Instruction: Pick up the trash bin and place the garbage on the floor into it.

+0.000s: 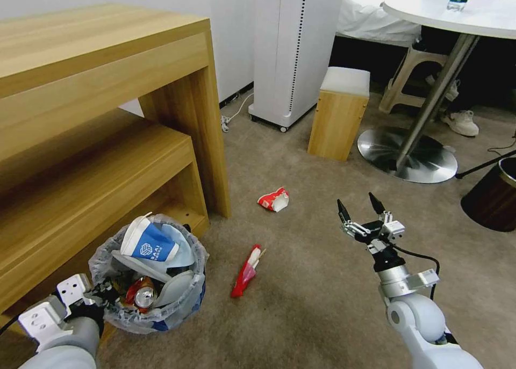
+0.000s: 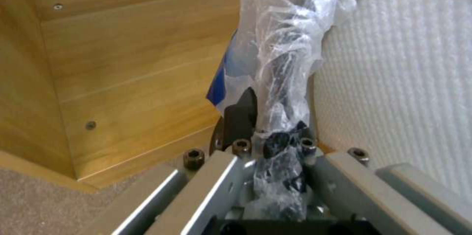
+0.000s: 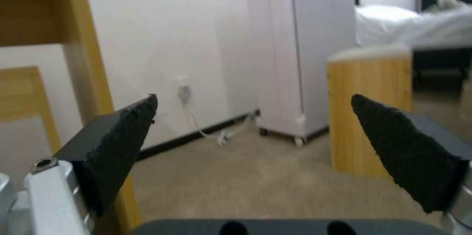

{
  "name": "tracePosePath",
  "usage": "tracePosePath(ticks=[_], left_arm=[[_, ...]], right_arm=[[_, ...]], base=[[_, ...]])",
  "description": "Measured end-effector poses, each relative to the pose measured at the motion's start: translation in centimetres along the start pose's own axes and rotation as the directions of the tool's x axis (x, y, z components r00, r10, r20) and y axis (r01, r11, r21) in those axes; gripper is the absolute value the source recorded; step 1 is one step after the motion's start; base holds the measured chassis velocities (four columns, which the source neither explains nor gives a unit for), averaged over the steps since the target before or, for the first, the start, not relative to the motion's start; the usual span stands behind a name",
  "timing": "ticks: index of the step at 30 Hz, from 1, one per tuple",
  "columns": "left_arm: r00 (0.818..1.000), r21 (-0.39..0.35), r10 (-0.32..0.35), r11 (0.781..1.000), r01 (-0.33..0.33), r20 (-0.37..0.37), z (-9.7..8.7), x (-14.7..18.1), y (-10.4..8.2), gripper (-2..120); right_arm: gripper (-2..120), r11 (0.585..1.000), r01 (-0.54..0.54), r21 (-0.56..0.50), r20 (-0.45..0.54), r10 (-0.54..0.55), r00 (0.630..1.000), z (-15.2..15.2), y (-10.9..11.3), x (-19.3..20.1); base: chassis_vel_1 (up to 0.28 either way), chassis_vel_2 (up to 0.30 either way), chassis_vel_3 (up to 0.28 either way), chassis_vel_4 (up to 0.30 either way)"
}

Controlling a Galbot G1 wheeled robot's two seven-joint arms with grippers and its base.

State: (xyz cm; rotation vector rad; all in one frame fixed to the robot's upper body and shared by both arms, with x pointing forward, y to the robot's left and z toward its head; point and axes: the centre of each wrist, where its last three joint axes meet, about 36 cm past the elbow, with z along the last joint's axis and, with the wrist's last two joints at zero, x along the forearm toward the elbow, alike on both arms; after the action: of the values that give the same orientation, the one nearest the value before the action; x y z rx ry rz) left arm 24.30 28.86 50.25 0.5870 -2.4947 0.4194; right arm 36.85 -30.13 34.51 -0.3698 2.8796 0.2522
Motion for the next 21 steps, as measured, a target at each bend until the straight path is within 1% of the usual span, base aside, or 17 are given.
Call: tracePosePath(ticks=[3, 4, 7, 8, 9, 11, 12, 15, 16, 18, 21], left_arm=[[1.000, -0.003, 0.001, 1.000, -0.001, -0.002, 0.0, -0.2, 0.0, 1], [1.000, -0.003, 0.001, 1.000, -0.001, -0.002, 0.0, -0.2, 0.0, 1], [1.000, -0.005, 0.008, 1.000, -0.008, -0.005, 0.0, -0.3, 0.0, 1], [1.000, -0.005, 0.008, 1.000, -0.008, -0.005, 0.0, -0.3, 0.0, 1], [1.000, -0.005, 0.012, 1.000, -0.012, -0.007, 0.0, -0.3, -0.1, 1], [1.000, -0.009, 0.020, 1.000, -0.020, -0.012, 0.1, -0.3, -0.2, 1], [1.000, -0.009, 0.020, 1.000, -0.020, -0.012, 0.1, -0.3, -0.2, 1], [0.999, -0.023, 0.033, 0.999, -0.034, -0.030, 0.7, 0.0, -0.7, 1], [0.999, -0.023, 0.033, 0.999, -0.034, -0.030, 0.7, 0.0, -0.7, 1], [0.998, -0.036, 0.038, 0.999, -0.039, -0.041, 1.1, 0.2, -1.1, 1], [0.998, -0.042, 0.041, 0.998, -0.043, -0.047, 1.3, 0.3, -1.3, 1]], right_arm=[[100, 0.996, -0.076, -0.039, -0.088, 0.072, 0.993, 0.8, 1.3, 0.2], [100, 0.996, -0.076, -0.039, -0.088, 0.072, 0.993, 0.8, 1.3, 0.2], [100, 0.985, -0.167, -0.053, -0.187, 0.154, 0.970, 1.2, 2.4, 0.2], [100, 0.985, -0.167, -0.053, -0.187, 0.154, 0.970, 1.2, 2.4, 0.2], [100, 0.976, -0.210, -0.062, -0.231, 0.191, 0.954, 1.3, 2.9, 0.1], [100, 0.950, -0.299, -0.087, -0.333, 0.255, 0.908, 1.7, 3.9, -0.8], [100, 0.950, -0.299, -0.087, -0.333, 0.255, 0.908, 1.7, 3.9, -0.8], [100, 0.901, -0.409, -0.142, -0.481, 0.299, 0.825, 3.0, 5.6, -2.9], [100, 0.901, -0.409, -0.142, -0.481, 0.299, 0.825, 3.0, 5.6, -2.9], [100, 0.883, -0.438, -0.170, -0.533, 0.292, 0.794, 4.0, 6.6, -4.2], [100, 0.871, -0.444, -0.211, -0.559, 0.265, 0.785, 4.7, 7.4, -5.6]], base=[[0.038, -0.048, -0.062, 0.061], [0.016, -0.042, -0.037, 0.068], [0.000, 0.000, 0.000, 0.000], [0.000, 0.000, 0.000, 0.000], [0.000, 0.000, 0.000, 0.000], [0.000, 0.000, 0.000, 0.000], [0.000, 0.000, 0.000, 0.000], [0.000, 0.000, 0.000, 0.000], [0.000, 0.000, 0.000, 0.000], [0.000, 0.000, 0.000, 0.000], [0.000, 0.000, 0.000, 0.000]])
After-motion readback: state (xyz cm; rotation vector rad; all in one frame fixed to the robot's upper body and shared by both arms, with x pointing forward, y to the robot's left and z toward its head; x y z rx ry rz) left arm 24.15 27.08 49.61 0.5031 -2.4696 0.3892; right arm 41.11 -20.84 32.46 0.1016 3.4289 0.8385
